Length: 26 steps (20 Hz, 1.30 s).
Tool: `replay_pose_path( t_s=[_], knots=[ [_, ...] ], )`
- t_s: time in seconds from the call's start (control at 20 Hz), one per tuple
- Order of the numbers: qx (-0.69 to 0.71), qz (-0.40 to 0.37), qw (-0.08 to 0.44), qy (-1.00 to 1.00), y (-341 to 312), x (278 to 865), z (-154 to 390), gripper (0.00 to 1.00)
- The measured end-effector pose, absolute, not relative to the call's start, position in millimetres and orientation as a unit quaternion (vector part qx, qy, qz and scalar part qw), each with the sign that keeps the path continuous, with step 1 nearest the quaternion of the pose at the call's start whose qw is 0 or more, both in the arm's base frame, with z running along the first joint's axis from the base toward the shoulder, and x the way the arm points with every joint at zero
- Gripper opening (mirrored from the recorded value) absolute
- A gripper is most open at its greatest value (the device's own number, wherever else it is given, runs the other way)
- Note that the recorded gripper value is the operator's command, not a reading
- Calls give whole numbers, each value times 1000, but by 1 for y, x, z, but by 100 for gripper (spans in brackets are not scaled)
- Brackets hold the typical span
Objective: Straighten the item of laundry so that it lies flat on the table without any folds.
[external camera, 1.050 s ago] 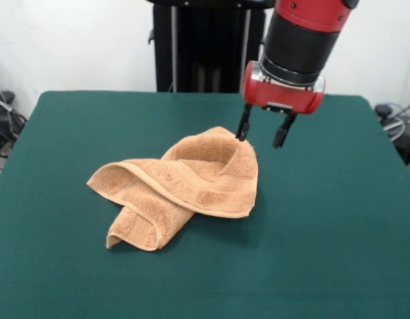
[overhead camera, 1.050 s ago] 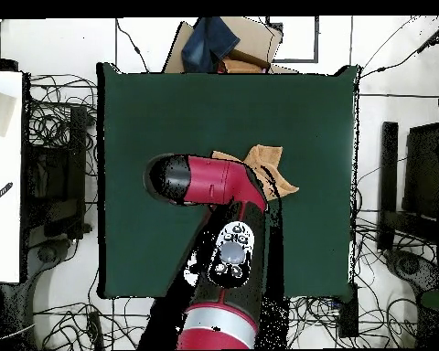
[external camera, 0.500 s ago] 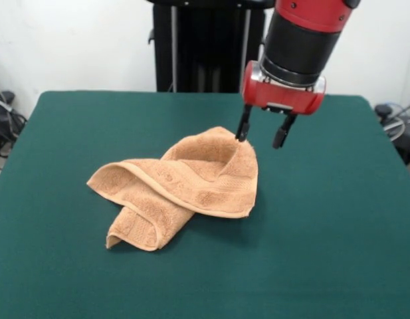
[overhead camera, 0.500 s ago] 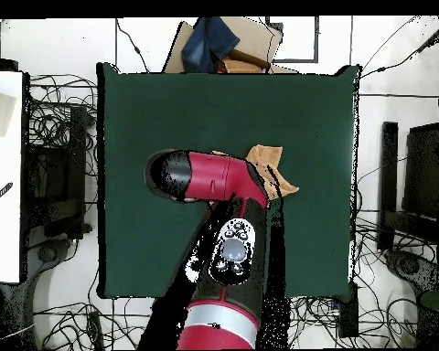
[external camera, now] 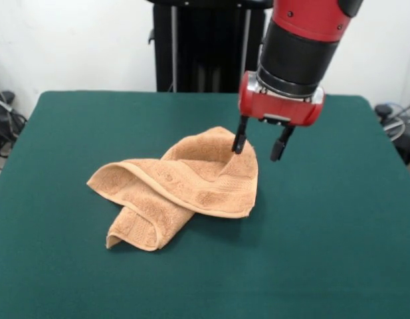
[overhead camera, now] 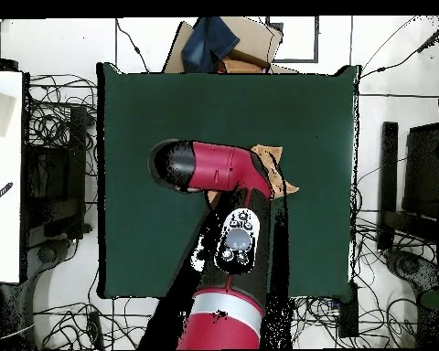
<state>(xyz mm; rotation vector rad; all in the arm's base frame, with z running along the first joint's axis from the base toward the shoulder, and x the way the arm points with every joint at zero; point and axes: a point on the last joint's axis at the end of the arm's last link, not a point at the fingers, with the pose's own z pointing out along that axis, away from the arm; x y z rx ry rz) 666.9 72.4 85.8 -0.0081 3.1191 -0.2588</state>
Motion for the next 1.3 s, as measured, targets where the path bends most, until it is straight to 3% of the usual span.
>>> replay_pose_path(
  t_s=[0.7, 1.3],
  knots=[
    [1, -80, 17, 997, 68, 690, 82, 100],
    [20, -54, -31, 998, 87, 650, 116, 100]
  ],
)
